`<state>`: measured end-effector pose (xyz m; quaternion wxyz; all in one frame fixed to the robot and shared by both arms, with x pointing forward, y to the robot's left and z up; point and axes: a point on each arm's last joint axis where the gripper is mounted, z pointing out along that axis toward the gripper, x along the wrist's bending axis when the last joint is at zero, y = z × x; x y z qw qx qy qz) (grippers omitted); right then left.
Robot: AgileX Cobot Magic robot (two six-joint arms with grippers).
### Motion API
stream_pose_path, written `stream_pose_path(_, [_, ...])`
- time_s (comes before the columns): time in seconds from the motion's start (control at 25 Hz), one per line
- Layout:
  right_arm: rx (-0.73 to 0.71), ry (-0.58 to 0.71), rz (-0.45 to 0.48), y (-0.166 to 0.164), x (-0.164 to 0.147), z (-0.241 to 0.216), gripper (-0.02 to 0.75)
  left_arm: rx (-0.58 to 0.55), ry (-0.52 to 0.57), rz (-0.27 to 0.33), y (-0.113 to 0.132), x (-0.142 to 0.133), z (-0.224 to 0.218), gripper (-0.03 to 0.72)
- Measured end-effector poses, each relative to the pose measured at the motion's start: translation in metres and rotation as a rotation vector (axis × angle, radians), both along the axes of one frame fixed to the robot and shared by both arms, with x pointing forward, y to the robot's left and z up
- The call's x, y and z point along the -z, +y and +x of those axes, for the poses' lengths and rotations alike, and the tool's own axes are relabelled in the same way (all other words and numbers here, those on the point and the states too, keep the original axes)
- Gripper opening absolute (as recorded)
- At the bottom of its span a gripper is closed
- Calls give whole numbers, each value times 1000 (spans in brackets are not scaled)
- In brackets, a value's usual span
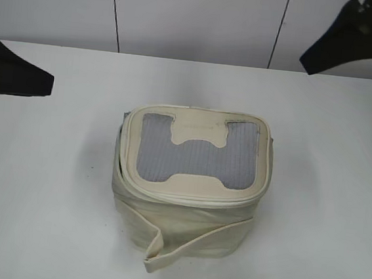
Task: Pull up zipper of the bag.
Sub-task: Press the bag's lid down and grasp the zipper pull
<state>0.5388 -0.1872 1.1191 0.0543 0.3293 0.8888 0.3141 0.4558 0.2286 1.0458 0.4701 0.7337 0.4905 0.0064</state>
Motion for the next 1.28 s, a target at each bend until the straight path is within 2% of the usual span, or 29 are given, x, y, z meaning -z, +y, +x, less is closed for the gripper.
stream_pose_path(0.24, [-199,14,-52,55,7,37,528,82,63,59,-8,21,23,319])
stream_pose_path(0.44, [-309,3,-71,105,24,55,527,185,38,151,-25,25,37,319])
stream_pose_path(0.6, [-362,22,-88,131,42,60,527,258,32,179,-40,26,45,319])
stream_pose_path(0.88, [-421,66,-111,155,67,58,506,272,16,208,-45,28,54,319])
stream_pose_path(1.28, [-441,130,-85,166,93,63,503,244,-6,222,-44,28,57,319])
